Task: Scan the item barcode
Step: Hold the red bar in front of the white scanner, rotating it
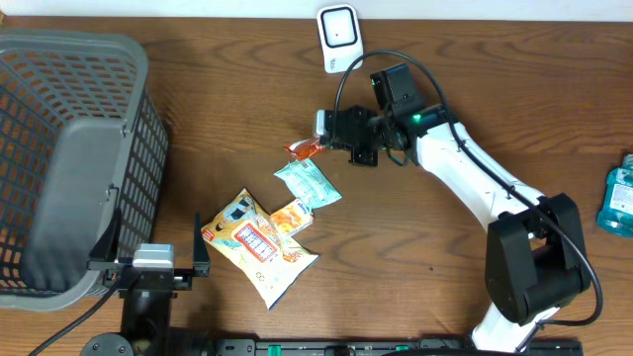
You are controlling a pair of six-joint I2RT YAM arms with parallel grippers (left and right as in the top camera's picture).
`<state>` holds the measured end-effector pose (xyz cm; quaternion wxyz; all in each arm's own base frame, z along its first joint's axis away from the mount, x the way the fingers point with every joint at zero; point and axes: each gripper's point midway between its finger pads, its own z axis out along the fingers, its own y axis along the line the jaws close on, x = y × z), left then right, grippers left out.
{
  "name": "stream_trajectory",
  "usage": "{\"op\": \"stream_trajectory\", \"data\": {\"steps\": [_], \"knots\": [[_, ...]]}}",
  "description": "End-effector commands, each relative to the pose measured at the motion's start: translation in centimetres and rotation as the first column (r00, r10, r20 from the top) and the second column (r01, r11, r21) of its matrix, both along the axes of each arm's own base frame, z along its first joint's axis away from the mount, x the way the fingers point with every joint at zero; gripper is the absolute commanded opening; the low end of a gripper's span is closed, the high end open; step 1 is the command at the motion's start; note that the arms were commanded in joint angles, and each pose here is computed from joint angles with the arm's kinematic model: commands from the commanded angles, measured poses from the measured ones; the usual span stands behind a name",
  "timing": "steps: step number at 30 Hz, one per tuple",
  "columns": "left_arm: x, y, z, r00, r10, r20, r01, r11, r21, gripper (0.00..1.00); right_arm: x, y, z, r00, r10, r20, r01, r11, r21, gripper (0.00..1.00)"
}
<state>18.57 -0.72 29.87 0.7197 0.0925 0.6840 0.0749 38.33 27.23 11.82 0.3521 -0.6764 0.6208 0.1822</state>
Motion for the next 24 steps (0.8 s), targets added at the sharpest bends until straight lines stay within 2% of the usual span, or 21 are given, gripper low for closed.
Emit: {"op": "stream_trajectory", "data": {"steps": [1,4,7,11,14,16,17,19,22,24], "knots": [[-0.1,-0.2,0.2,1.0,-0.014,0.004,0.014,1.0,-0.016,1.0,3.6,-0.1,2.7,0.93,0.114,0.349,-0.087,0.992,-0.093,0.01],[-0.1,-0.2,0.2,1.0,-0.014,0.004,0.014,1.0,-0.016,1.0,5.4,0.4,5.7,0.862,0.107,0.495,-0.08,0.994,-0.075,0.01],[-0.1,-0.2,0.2,1.0,-0.014,0.004,0.014,1.0,-0.016,1.0,5.2,0.6,7.1,0.807,0.166,0.567,-0.131,0.986,-0.101,0.01],[-0.1,-0.2,0.2,1.0,-0.014,0.003,0.014,1.0,-0.016,1.0,4.6,0.3,6.8,0.824,0.172,0.54,-0.137,0.985,-0.104,0.01],[-0.1,-0.2,0.2,1.0,-0.014,0.003,0.014,1.0,-0.016,1.0,3.7,-0.1,5.4,0.903,0.109,0.415,-0.088,0.994,-0.07,0.01],[-0.1,-0.2,0.2,1.0,-0.014,0.003,0.014,1.0,-0.016,1.0,2.6,-0.2,4.6,0.973,-0.015,0.23,0.015,1.0,0.002,0.01],[-0.1,-0.2,0.2,1.0,-0.014,0.003,0.014,1.0,-0.016,1.0,2.0,-0.1,4.3,0.991,-0.103,0.09,0.099,0.994,0.05,0.01],[-0.1,-0.2,0.2,1.0,-0.014,0.003,0.014,1.0,-0.016,1.0,0.9,0.3,4.2,0.975,-0.189,-0.113,0.201,0.974,0.107,0.02],[-0.1,-0.2,0.2,1.0,-0.014,0.004,0.014,1.0,-0.016,1.0,-1.3,2.0,5.1,0.928,-0.122,-0.352,0.213,0.948,0.234,0.02],[-0.1,-0.2,0.2,1.0,-0.014,0.004,0.014,1.0,-0.016,1.0,-0.5,3.2,6.3,0.865,-0.134,-0.484,0.309,0.902,0.301,0.01]]}}
